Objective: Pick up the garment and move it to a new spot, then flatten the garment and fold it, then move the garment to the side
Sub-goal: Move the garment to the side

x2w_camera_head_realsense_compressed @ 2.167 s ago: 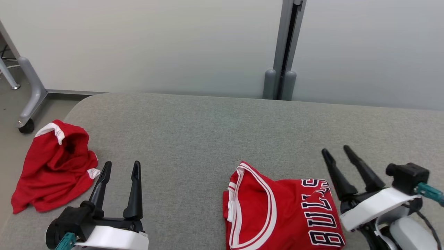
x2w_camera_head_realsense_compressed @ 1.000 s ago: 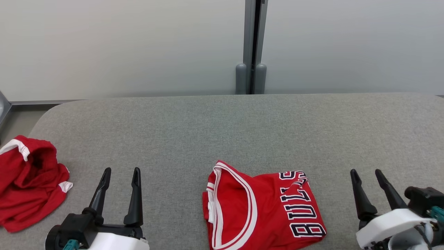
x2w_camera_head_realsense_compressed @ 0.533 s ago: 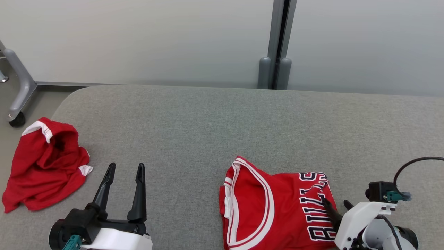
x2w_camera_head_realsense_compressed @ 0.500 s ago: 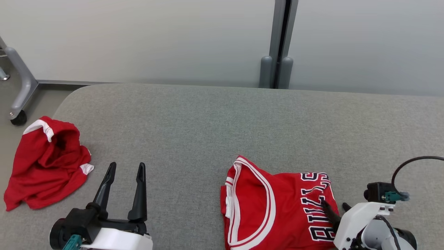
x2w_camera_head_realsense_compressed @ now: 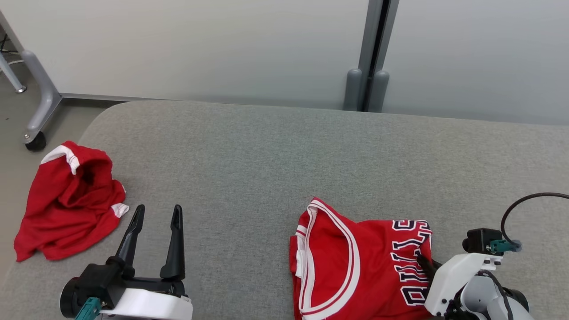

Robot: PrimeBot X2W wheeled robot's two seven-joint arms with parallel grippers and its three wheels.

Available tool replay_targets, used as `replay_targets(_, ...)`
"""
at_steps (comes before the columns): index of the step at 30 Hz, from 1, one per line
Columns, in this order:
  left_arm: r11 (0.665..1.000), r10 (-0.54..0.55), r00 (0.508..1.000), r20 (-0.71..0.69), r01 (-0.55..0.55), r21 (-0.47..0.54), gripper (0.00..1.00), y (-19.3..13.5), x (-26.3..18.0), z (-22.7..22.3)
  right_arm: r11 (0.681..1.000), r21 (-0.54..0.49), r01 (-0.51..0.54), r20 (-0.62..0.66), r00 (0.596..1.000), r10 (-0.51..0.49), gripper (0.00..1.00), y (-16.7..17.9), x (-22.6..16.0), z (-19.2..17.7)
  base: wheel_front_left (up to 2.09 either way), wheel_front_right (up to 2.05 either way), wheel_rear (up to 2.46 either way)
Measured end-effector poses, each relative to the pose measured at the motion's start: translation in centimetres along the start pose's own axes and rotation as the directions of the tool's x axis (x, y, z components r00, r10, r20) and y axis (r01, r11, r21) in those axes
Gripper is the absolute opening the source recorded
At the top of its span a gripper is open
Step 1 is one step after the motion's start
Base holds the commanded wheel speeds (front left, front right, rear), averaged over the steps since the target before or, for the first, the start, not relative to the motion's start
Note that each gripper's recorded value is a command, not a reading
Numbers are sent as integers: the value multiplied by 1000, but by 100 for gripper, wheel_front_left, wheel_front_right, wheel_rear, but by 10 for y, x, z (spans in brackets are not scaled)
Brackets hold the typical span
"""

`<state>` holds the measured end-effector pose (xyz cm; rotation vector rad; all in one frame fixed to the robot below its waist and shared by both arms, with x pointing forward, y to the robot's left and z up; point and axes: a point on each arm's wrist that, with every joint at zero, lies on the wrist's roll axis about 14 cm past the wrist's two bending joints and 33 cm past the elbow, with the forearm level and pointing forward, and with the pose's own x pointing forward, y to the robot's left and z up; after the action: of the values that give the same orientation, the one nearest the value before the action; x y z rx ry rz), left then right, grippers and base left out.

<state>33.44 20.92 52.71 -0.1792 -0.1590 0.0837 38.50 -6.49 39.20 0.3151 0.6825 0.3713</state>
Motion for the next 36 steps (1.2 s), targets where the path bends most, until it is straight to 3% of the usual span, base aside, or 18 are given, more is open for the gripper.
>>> replay_targets(8, 993, -113, 993, 12, 114, -20, 100, -35, 14, 1, 998, -40, 46, 134, 990, -40, 0, -21, -21, 39, 0, 0, 0)
replay_targets(16, 962, -263, 965, 5, 263, -66, 100, -87, 32, -7, 992, -28, 125, 245, 963, -114, 0, -50, -57, 67, 0, 0, 0)
replay_targets(20, 927, -363, 932, 3, 362, -96, 100, -125, 41, -12, 985, 0, 173, 287, 944, -166, 0, -67, -78, 72, 0, 0, 0)
replay_targets(29, 802, -584, 812, -9, 574, -166, 100, -213, 50, -30, 950, 95, 297, 371, 875, -311, 0, -115, -127, 74, 0, 0, 0)
replay_targets(36, 746, -653, 757, -33, 635, -201, 100, -245, 56, -51, 915, 130, 382, 393, 828, -401, 0, -149, -146, 75, 0, 0, 0)
